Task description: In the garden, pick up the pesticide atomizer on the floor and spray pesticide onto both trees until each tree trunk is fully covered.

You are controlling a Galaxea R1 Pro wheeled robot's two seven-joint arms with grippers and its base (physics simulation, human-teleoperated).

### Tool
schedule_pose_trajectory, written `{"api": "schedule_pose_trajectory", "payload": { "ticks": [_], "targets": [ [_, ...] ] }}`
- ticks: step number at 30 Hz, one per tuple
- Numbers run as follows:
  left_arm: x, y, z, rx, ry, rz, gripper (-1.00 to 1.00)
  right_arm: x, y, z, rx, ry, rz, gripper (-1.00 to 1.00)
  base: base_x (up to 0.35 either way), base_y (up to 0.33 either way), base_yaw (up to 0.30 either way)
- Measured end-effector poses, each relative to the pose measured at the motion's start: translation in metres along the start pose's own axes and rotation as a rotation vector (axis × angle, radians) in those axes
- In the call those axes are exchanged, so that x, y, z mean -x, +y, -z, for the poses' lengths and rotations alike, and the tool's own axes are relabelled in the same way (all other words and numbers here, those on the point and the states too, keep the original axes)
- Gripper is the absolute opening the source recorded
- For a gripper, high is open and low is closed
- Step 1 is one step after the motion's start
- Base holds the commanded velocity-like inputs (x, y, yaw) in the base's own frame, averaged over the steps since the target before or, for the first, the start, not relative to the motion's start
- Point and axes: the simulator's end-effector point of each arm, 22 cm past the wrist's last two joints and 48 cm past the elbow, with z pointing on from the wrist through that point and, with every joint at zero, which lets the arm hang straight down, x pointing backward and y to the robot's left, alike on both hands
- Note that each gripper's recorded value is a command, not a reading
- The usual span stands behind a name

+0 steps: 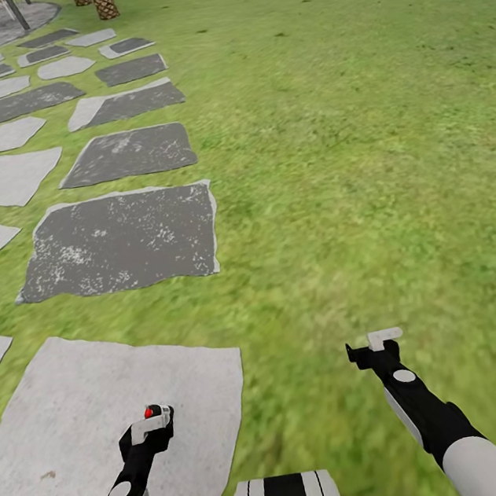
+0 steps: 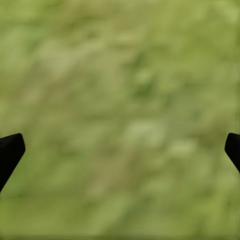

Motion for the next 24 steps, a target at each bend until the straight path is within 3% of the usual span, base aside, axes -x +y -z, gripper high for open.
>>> {"api": "schedule_pose_trajectory", "payload": {
  "ticks": [24],
  "targets": [
    [0.0013,-0.0007,0.0001,-0.002,-0.004,-0.002,1.00,0.0005,-0.0006,0.0002,-0.001,-0.001,0.000,1.00,0.032,0.000,0.000]
  ]
}}
